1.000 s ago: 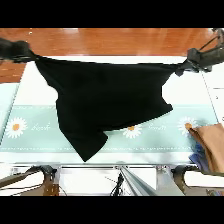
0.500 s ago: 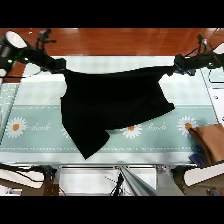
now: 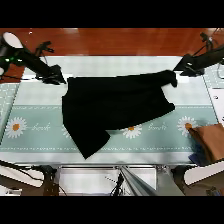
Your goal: Fold the shirts.
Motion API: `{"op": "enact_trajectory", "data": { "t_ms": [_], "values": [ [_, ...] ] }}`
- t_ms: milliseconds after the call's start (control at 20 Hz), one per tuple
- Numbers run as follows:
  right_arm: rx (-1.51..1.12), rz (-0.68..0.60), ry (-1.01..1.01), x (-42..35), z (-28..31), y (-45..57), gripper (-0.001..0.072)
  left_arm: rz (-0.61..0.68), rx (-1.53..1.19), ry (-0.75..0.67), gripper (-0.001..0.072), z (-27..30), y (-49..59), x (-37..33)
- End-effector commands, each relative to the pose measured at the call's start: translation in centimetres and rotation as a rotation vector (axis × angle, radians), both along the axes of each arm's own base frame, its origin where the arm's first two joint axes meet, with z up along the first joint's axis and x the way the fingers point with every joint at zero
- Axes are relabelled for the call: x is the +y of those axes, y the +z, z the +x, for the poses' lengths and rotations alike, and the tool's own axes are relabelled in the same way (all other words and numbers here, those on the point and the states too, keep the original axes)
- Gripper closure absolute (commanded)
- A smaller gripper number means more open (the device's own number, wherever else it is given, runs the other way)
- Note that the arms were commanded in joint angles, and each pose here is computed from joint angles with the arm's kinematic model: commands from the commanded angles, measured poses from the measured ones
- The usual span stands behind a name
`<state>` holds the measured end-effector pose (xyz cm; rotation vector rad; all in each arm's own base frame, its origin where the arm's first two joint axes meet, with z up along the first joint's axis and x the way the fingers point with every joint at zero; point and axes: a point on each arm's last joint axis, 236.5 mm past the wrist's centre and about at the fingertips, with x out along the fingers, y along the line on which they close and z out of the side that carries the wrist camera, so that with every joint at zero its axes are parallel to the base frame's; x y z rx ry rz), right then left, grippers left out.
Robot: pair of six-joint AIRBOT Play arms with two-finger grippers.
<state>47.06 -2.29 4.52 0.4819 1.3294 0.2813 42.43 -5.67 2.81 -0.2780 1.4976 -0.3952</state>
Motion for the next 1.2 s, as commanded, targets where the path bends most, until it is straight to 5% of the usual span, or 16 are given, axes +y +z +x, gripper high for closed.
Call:
{"op": "enact_trajectory", "data": {
  "t_ms": [0, 200, 600, 1150],
  "values": [
    [0.077, -0.04, 0.029, -3.4, -4.6, 3.5, 0.0162, 0.0, 0.035, 0.038, 0.0171, -3.1, 3.9, 2.7],
    [0.1, -0.179, -0.145, -11.2, -8.0, 5.0, 0.0163, 0.003, 0.004, 0.058, 0.0171, -7.1, 5.2, 3.3],
    [0.093, 0.132, -0.307, -12.7, -11.9, 1.9, 0.0105, -0.093, 0.206, 0.132, 0.0171, -17.8, -7.0, 0.2],
    [0.029, 0.154, -0.331, -12.6, -10.4, 0.3, 0.0121, -0.154, 0.187, 0.336, 0.018, -15.3, -14.3, -2.0]
  ]
}}
